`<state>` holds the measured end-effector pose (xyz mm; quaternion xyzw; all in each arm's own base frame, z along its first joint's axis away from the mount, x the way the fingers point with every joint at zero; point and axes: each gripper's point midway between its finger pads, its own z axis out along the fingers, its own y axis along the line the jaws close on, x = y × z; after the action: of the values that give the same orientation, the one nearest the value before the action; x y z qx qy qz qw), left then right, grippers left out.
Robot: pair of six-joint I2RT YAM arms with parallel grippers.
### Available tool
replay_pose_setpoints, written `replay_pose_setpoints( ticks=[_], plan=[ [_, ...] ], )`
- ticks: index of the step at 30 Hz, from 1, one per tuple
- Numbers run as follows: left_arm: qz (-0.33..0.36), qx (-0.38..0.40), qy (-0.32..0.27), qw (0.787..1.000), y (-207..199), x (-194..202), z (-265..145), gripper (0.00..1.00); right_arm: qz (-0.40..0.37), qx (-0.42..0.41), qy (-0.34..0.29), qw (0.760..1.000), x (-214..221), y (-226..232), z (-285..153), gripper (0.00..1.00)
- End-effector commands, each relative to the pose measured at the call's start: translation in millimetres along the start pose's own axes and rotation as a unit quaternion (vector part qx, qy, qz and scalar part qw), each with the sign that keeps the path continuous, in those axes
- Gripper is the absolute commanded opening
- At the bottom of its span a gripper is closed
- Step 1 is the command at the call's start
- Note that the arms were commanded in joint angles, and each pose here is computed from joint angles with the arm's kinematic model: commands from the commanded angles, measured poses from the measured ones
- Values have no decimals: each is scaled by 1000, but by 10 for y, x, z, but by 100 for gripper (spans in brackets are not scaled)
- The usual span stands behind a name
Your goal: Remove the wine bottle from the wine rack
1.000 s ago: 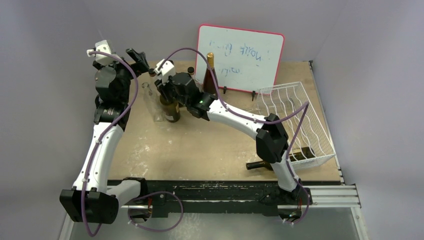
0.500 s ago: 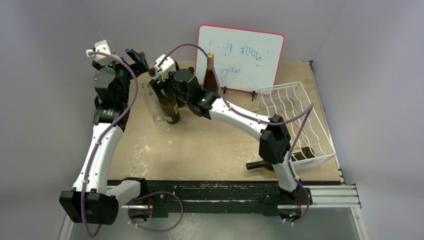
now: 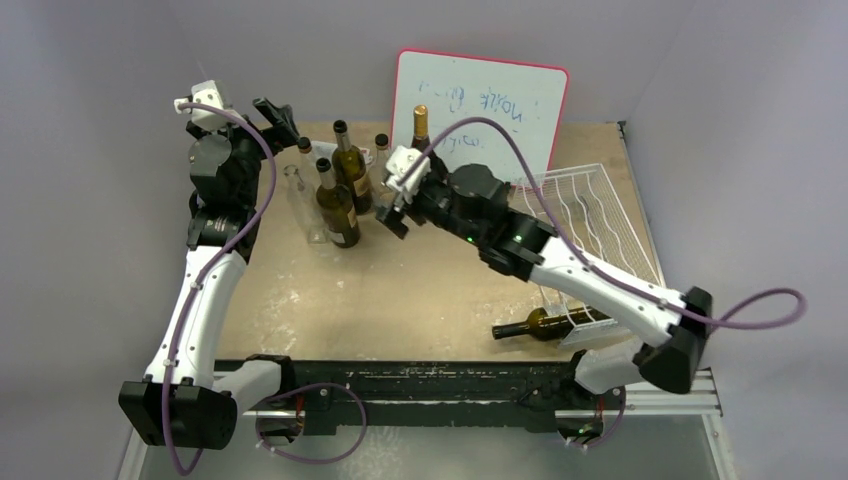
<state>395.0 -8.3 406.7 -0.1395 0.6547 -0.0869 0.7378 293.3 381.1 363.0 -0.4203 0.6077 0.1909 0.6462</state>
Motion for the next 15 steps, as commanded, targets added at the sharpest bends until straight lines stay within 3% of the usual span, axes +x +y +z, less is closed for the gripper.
replay_pose_setpoints(
  ticks=[1,7,15],
  plan=[
    [-11,21,-25,999,-126,-215,-15,98,-94,-68,58,992,377,154,-509,94],
    [-11,21,-22,999,-123,-189,-2,98,-162,-157,187,956,1208,373,-1176,95],
    [-11,21,-19,1000,-126,-176,11,98,-166,-292,346,876,2175,747,-1983,90]
  ],
)
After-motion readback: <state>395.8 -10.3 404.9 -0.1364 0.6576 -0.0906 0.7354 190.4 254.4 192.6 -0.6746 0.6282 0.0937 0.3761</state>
